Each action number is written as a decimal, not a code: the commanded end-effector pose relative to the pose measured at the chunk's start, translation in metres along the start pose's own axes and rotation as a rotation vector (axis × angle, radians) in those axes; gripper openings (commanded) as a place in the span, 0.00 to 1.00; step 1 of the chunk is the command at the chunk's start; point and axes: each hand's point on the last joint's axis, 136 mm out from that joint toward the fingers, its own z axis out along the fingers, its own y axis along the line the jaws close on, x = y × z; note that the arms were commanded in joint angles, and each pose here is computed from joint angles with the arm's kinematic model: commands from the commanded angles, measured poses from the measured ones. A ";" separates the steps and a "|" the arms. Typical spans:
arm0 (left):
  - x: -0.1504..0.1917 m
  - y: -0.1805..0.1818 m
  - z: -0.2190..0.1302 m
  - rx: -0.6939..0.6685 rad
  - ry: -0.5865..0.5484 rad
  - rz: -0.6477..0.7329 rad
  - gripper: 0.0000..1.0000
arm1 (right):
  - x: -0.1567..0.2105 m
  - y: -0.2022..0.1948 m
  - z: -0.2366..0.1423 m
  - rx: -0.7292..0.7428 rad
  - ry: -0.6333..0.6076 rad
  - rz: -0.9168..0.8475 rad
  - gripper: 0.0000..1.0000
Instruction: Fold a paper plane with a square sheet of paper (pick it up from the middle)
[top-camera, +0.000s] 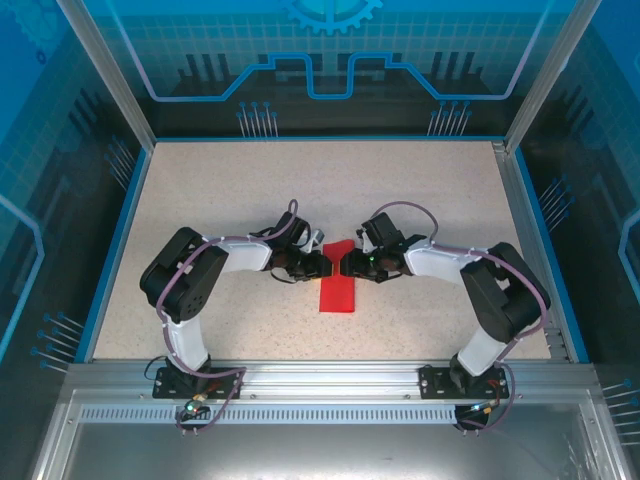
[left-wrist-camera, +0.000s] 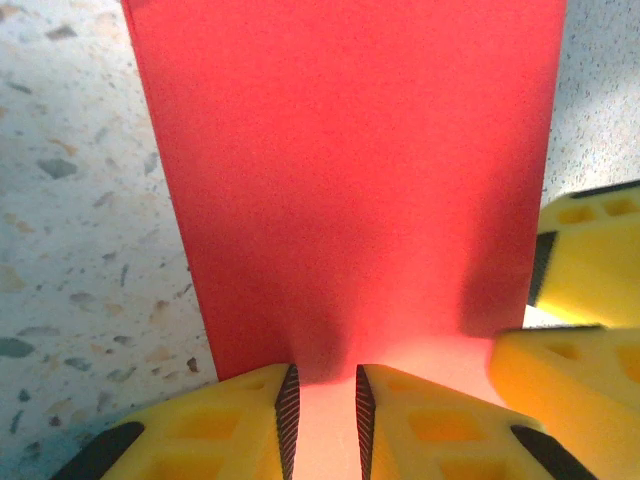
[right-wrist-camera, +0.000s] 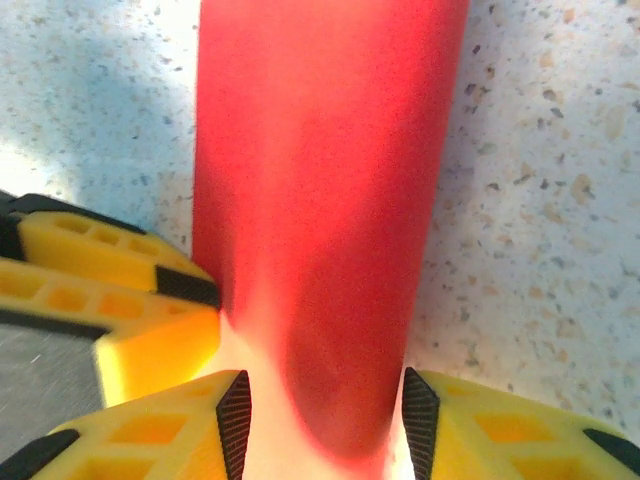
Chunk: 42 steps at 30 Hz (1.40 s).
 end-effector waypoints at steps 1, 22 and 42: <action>0.025 0.055 0.021 -0.187 0.062 -0.014 0.26 | 0.005 -0.001 -0.012 -0.026 -0.009 0.027 0.47; 0.031 0.063 0.022 -0.223 0.081 -0.009 0.25 | -0.001 0.010 0.007 -0.200 0.009 0.062 0.14; 0.032 0.072 0.026 -0.253 0.093 -0.013 0.26 | 0.002 -0.002 0.006 -0.153 0.036 0.049 0.12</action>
